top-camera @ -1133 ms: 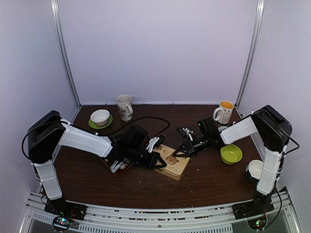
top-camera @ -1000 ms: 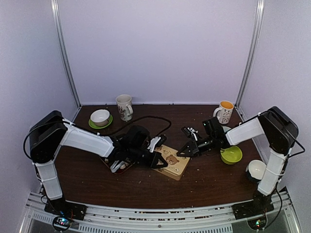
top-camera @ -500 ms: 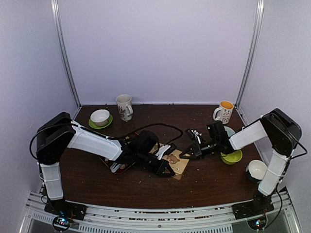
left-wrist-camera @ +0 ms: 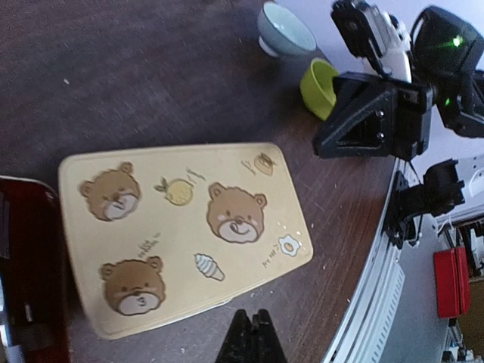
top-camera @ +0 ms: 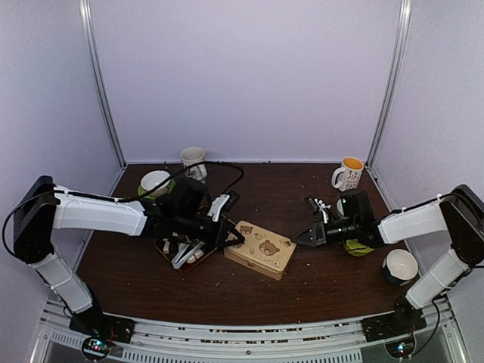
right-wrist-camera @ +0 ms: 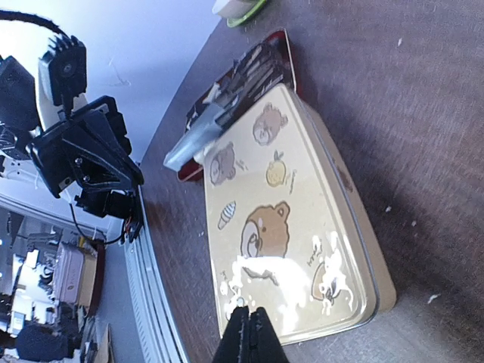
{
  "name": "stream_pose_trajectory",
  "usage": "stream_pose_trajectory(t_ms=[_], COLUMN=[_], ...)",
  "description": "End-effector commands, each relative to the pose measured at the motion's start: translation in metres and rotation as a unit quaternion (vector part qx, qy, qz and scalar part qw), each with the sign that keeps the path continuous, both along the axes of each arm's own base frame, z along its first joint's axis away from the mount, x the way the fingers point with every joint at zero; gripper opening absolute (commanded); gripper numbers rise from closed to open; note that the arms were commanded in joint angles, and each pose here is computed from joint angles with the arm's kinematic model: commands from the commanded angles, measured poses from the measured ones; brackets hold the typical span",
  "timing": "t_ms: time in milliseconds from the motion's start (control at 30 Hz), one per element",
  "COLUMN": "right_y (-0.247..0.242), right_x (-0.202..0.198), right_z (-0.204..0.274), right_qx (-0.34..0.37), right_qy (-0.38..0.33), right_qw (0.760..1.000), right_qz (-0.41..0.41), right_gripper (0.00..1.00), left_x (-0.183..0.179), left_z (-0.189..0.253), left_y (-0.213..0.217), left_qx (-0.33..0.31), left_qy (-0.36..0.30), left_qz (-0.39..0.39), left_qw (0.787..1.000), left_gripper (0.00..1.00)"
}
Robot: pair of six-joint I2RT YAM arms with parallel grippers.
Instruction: Pack the chocolate
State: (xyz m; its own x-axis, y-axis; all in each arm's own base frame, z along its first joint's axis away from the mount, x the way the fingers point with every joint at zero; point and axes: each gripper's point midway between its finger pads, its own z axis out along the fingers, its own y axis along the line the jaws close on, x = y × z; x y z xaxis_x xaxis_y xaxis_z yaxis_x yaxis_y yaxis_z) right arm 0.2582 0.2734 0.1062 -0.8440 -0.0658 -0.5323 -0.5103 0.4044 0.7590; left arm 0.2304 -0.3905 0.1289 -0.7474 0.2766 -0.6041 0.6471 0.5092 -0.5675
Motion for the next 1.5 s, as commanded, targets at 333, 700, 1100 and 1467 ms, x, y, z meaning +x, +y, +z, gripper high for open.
stream_pose_trajectory(t_ms=[333, 700, 1100, 1467], right_y=[-0.085, -0.166, -0.227, -0.262], right_x=[0.031, 0.051, 0.042, 0.076], right_z=[0.063, 0.112, 0.141, 0.090], right_qx=[-0.070, -0.150, -0.210, -0.287], right_qy=[-0.196, -0.303, -0.473, -0.415], right_qw=[0.960, 0.865, 0.704, 0.708], right_qz=[-0.185, -0.371, -0.487, -0.494], right_gripper=[0.00, 0.06, 1.00, 1.00], left_x=[0.057, 0.086, 0.102, 0.130], left_z=[0.006, 0.043, 0.098, 0.087], left_y=[0.125, 0.197, 0.277, 0.368], left_qx=[0.043, 0.071, 0.211, 0.283], left_qy=[-0.078, -0.163, -0.329, -0.377], left_qz=[0.183, 0.345, 0.448, 0.522], left_qw=[0.979, 0.922, 0.804, 0.711], left_gripper=[0.00, 0.25, 0.98, 0.98])
